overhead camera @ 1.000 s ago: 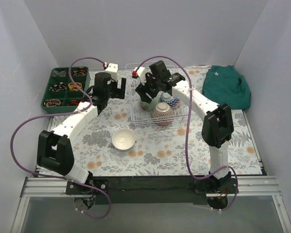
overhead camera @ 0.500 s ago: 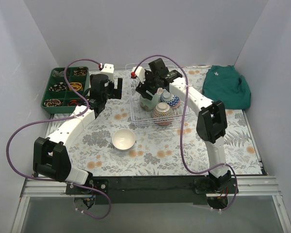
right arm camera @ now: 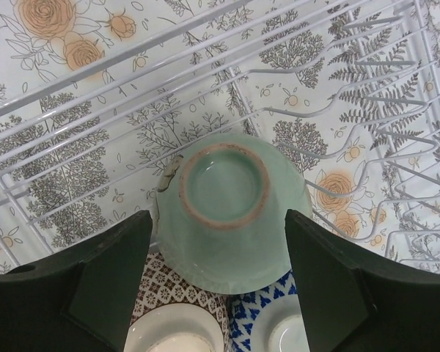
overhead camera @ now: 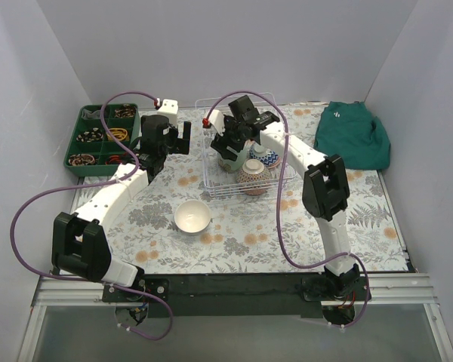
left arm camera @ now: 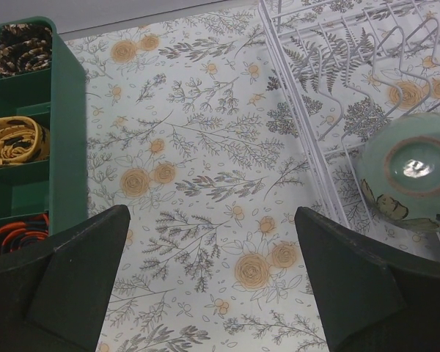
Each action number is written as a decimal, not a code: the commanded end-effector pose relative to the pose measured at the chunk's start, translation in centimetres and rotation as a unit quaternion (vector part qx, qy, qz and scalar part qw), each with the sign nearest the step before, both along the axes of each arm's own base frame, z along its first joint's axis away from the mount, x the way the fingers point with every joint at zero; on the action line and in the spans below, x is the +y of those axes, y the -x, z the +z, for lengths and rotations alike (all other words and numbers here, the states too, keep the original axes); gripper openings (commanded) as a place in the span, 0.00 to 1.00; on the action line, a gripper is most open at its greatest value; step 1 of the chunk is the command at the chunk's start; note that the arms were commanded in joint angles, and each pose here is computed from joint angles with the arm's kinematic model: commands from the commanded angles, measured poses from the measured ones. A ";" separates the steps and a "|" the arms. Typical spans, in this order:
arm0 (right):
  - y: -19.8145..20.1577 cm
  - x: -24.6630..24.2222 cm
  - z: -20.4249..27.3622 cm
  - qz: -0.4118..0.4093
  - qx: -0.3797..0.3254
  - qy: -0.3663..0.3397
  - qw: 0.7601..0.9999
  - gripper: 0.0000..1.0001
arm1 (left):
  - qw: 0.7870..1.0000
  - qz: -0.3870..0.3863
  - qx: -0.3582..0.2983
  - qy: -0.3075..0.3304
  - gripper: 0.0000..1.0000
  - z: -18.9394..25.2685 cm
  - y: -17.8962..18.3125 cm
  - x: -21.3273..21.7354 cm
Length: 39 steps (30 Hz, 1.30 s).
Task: Load the bowls into the dish rack
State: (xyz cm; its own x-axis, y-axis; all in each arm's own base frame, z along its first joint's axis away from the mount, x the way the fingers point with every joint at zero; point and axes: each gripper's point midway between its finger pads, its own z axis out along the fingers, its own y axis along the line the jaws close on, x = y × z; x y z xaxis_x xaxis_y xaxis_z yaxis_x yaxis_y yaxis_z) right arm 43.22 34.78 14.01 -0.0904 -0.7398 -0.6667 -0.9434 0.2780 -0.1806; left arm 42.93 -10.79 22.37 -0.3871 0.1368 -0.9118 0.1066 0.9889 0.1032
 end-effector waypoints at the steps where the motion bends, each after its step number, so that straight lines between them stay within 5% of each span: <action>1: -0.8 1.1 -0.4 0.007 -0.019 0.008 1.000 0.82 | 1.000 0.001 -0.010 -0.004 0.97 0.8 0.0 0.2; 9: -1.3 1.5 -1.1 0.001 -0.022 0.010 1.000 0.79 | 1.000 0.000 -0.007 -0.005 0.98 0.5 0.0 0.2; 21: -0.8 1.4 -0.1 -0.016 -0.018 -0.002 1.000 0.54 | 1.000 -0.004 -0.003 0.004 0.97 0.1 -0.1 -0.2; 39: -0.9 0.8 7.3 -0.061 -0.044 -0.099 0.992 0.52 | 1.000 -0.012 -0.004 0.014 0.97 0.3 -0.3 -0.7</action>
